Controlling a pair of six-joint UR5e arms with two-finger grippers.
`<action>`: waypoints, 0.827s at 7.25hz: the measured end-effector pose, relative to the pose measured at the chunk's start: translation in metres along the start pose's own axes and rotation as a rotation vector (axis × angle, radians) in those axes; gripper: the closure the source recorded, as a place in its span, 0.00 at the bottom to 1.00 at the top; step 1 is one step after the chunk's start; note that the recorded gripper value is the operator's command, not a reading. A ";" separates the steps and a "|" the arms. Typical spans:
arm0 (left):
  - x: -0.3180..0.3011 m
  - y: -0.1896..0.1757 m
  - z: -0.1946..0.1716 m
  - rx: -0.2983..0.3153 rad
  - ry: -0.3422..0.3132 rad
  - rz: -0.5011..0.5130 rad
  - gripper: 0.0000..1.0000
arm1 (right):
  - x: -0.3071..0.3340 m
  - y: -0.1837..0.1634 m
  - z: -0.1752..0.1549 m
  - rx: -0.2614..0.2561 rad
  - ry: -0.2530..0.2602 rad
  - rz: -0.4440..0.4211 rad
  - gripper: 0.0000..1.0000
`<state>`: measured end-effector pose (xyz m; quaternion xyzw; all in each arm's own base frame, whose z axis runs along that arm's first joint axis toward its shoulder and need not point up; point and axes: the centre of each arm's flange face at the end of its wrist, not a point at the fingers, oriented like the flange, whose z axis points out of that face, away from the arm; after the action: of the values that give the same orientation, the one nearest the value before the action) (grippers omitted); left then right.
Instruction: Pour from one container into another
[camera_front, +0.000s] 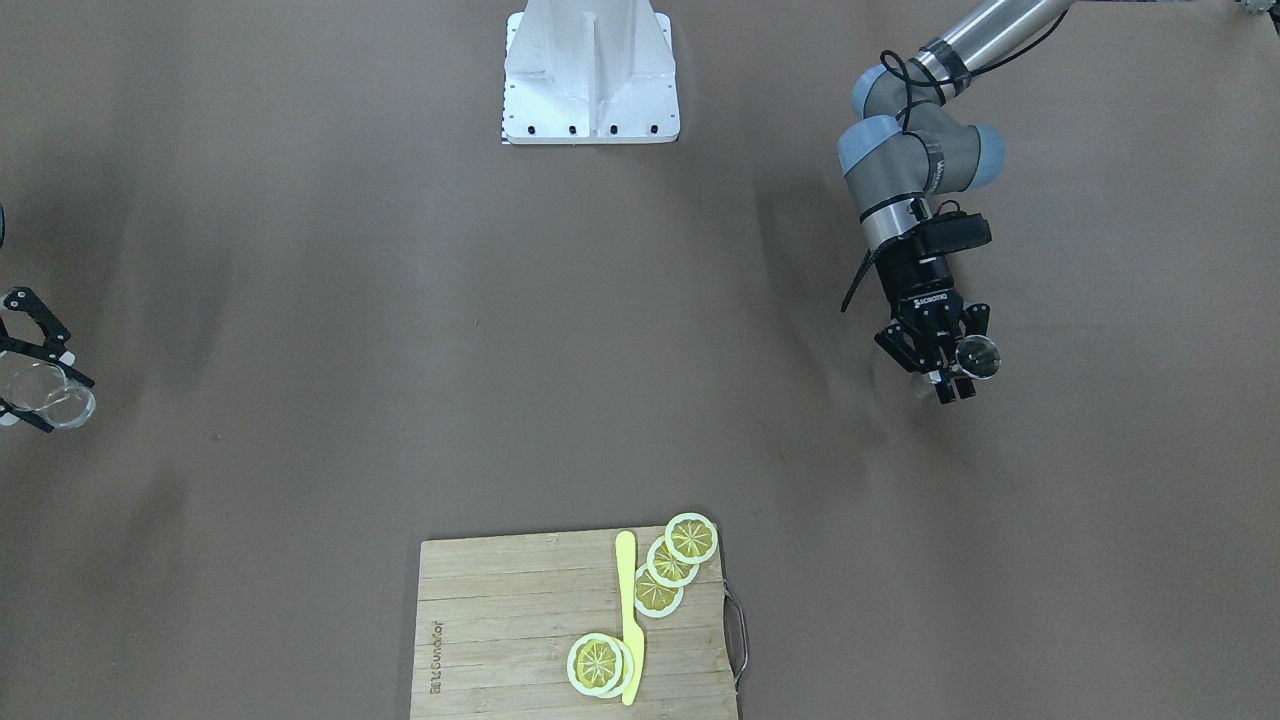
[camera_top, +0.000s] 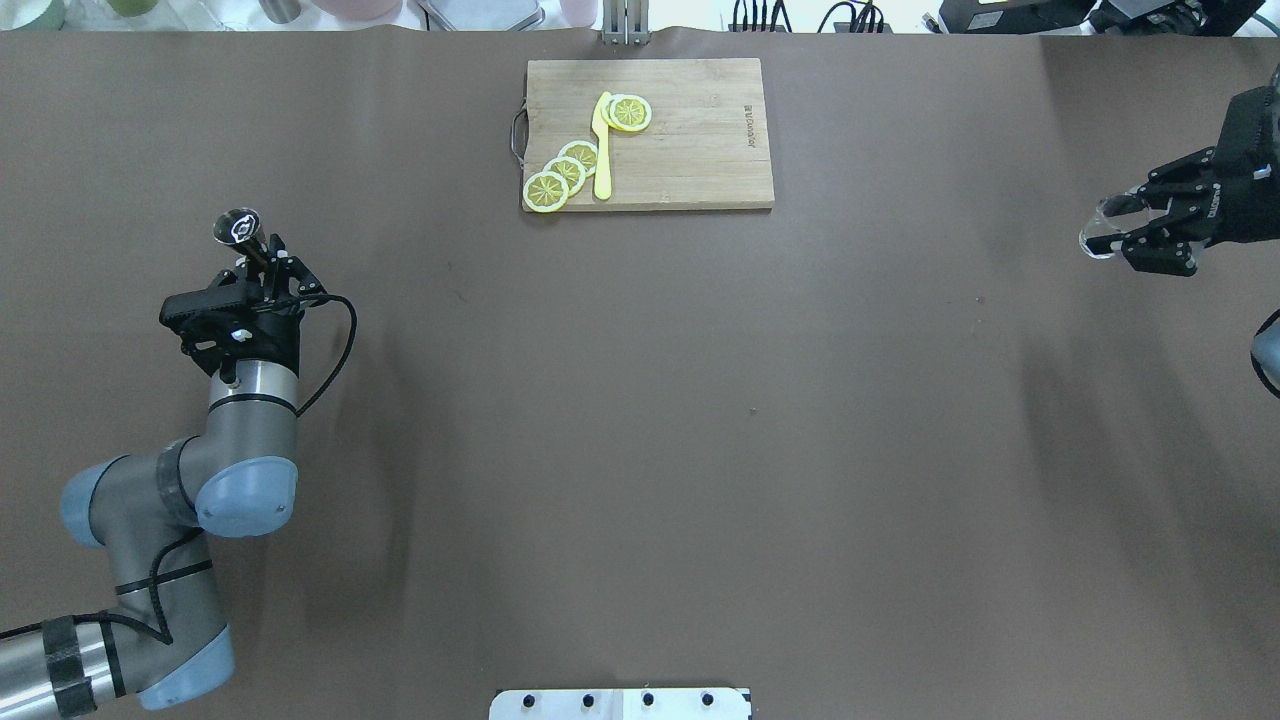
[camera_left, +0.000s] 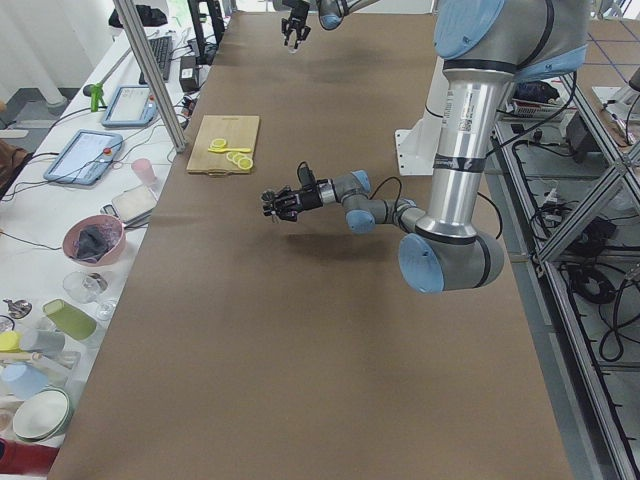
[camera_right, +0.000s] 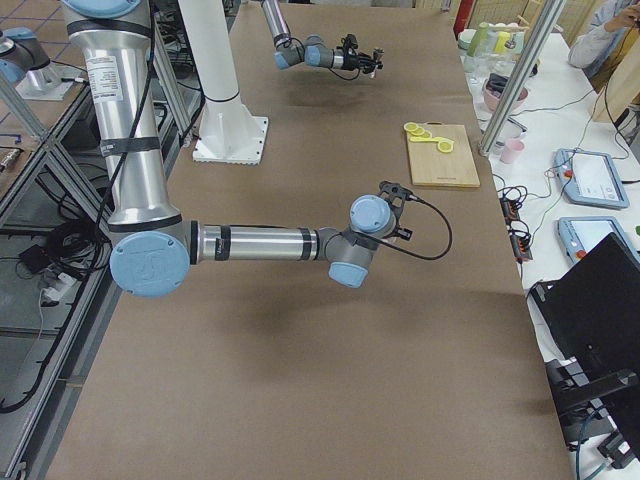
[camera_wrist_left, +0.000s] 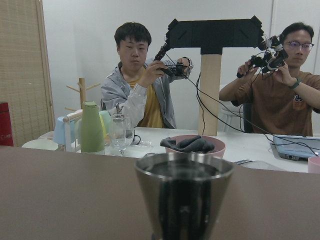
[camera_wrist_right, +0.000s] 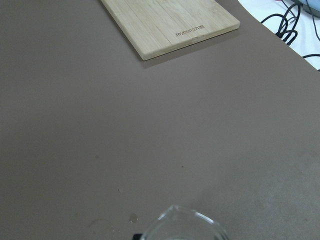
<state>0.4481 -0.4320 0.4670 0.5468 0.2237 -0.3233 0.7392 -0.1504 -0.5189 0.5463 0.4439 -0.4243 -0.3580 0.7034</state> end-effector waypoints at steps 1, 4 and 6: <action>0.009 0.007 0.004 0.007 -0.003 0.005 1.00 | -0.012 0.010 0.008 0.023 -0.002 -0.012 1.00; 0.016 0.011 0.007 0.017 -0.005 -0.004 1.00 | -0.037 0.034 0.028 0.079 -0.046 -0.077 1.00; 0.016 0.015 0.010 0.029 -0.012 -0.033 1.00 | -0.053 0.050 0.041 0.109 -0.087 -0.126 1.00</action>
<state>0.4698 -0.4419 0.4693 0.5517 0.2234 -0.3419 0.7272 -0.2015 -0.4680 0.5883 0.4913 -0.4444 -0.3967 0.6354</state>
